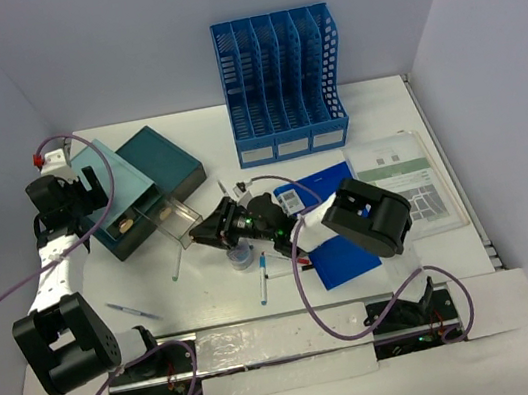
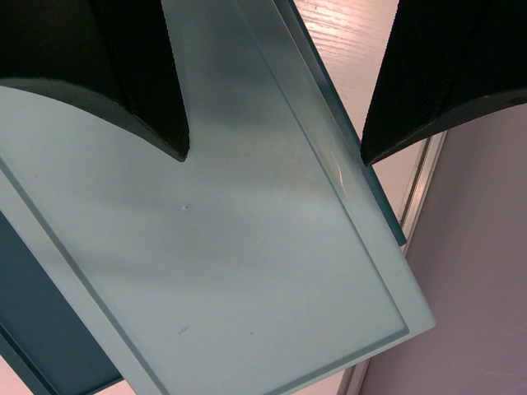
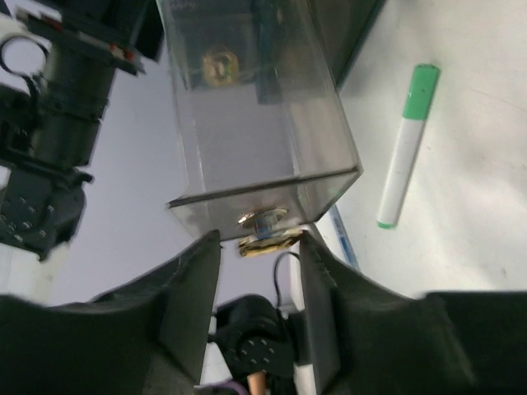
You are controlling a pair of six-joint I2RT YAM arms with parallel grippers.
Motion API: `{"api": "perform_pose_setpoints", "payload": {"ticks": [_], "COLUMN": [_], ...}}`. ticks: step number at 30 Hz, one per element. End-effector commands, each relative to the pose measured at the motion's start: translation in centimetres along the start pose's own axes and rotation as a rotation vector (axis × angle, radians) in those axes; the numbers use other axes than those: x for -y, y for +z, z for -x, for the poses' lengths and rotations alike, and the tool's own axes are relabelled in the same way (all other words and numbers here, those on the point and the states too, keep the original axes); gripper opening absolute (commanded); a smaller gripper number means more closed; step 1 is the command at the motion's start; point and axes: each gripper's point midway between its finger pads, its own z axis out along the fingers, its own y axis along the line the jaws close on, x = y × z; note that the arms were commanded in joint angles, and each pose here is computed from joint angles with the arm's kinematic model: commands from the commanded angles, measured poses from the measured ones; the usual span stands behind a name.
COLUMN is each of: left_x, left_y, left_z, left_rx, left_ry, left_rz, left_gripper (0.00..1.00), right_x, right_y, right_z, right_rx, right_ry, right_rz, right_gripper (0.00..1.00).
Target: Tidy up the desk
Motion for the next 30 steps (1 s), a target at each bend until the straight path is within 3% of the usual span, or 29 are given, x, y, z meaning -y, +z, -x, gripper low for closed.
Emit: {"api": "perform_pose_setpoints", "payload": {"ticks": [1,6,12,18,21,24,27,30], "left_x": [-0.3,-0.3,-0.2,-0.1,0.2,0.4,0.6,0.6], "left_y": [0.1,0.0,-0.1,-0.3,-0.6,-0.8,-1.2,-1.5], "left_z": [0.7,0.8,1.0,1.3,1.1,1.6,1.9,1.9], "left_rx": [0.013,0.016,0.017,0.025,0.007,0.011,0.017,0.018], "left_ry": [0.01,0.013,0.013,0.022,0.022,0.021,0.02,0.023], "left_rz": [0.017,0.014,0.012,0.001,-0.011,-0.023,-0.036,-0.037], "left_gripper": [0.91,0.91,0.91,0.91,0.91,0.91,0.91,0.91], "right_x": [-4.5,-5.1,-6.4,-9.9,-10.8,-7.9,-4.9,-1.1], "right_y": [-1.4,-2.5,-3.9,-8.6,-11.9,-15.5,-18.0,-19.5], "right_z": [-0.2,0.0,0.0,1.1,3.1,6.0,7.3,8.1], "right_rx": [-0.006,0.018,0.032,0.094,0.075,0.035,-0.067,-0.166], "right_ry": [-0.077,-0.179,-0.294,-0.709,-1.064,-1.265,-1.35,-1.322], "right_rz": [0.137,0.116,0.104,0.037,-0.163,-0.452,-0.619,-0.733], "right_gripper": [0.57,0.67,0.68,0.67,0.73,0.73,0.72,0.72]}}
